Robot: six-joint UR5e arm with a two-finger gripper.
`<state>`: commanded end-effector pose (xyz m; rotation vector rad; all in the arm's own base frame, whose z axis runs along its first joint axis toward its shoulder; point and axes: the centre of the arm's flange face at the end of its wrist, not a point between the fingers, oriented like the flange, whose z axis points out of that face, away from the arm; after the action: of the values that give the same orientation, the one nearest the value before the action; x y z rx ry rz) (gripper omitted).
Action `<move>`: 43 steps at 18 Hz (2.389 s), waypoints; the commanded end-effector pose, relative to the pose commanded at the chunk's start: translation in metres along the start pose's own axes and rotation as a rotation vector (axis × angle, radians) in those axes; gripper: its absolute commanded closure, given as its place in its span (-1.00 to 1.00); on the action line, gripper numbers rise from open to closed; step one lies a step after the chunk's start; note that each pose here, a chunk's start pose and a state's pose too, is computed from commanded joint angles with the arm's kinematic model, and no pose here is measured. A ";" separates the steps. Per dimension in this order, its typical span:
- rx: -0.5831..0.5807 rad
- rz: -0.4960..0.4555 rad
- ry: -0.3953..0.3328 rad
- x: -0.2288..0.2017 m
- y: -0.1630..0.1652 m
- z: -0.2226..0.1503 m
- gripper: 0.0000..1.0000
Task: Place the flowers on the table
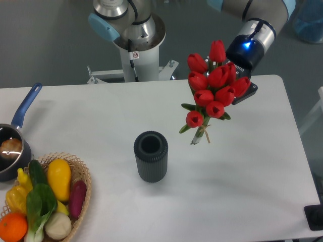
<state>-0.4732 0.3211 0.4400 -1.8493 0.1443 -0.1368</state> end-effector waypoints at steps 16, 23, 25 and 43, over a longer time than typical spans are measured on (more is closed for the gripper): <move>-0.307 0.017 -0.061 -0.027 0.018 -0.026 0.28; -0.525 0.050 -0.079 -0.042 0.020 -0.033 0.28; -0.574 0.051 -0.080 -0.045 0.026 -0.034 0.28; -1.053 0.197 0.088 -0.033 0.072 0.007 0.27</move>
<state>-0.5066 0.3132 0.3681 -2.8584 0.5352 0.0090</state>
